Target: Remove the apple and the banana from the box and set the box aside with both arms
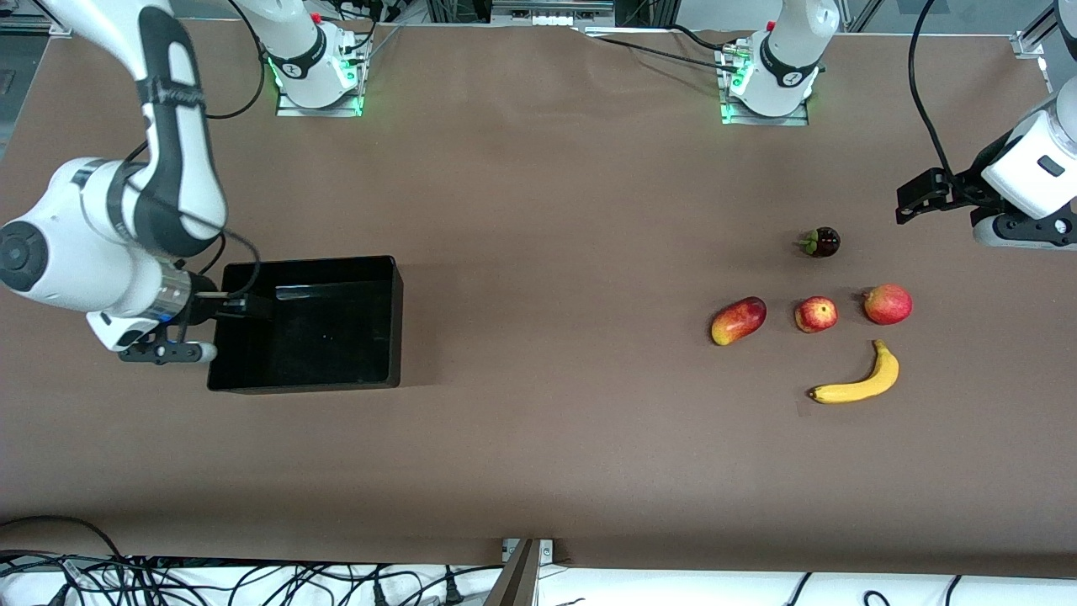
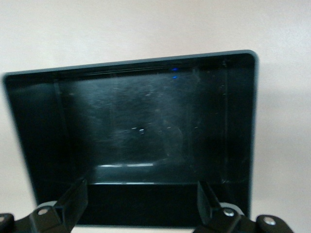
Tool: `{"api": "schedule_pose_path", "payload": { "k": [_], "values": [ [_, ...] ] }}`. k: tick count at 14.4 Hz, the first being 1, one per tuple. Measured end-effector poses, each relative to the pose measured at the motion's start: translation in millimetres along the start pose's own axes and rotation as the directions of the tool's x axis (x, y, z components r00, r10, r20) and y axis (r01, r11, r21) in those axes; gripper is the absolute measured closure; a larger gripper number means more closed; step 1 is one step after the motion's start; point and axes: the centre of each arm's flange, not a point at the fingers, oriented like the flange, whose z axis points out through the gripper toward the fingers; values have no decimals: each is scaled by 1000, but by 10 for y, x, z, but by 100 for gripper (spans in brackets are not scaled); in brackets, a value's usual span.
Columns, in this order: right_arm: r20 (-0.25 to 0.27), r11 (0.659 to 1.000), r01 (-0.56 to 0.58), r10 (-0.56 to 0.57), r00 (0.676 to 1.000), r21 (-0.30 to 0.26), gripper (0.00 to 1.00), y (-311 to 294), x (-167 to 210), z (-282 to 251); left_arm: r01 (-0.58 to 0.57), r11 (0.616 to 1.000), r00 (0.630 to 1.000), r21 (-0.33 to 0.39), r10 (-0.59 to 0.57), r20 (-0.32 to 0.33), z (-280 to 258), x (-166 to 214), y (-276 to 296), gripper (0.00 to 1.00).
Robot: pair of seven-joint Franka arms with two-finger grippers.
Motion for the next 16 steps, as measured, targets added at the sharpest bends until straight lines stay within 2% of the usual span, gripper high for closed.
{"api": "schedule_pose_path", "payload": {
  "k": [3,5,9,12,16],
  "values": [
    [3,999,29,-29,1000,-37,0,-251,-207,-459,0,1000,1000,0,0,0,-1,0,2,0],
    [-7,998,53,-53,999,-42,0,-202,-401,-881,0,1000,1000,0,0,-1,-3,0,2,0],
    [4,995,92,-92,996,-43,0,-59,-878,-1580,-1,1000,1000,0,1,-1,-5,0,4,0],
    [9,993,113,-113,994,-44,0,21,-1183,-1929,-1,1000,1000,0,1,-1,-6,0,3,0],
    [-23,993,107,-108,994,-58,0,78,-1328,-2169,0,1000,1000,0,0,-1,-6,0,3,0]
  ]
}}
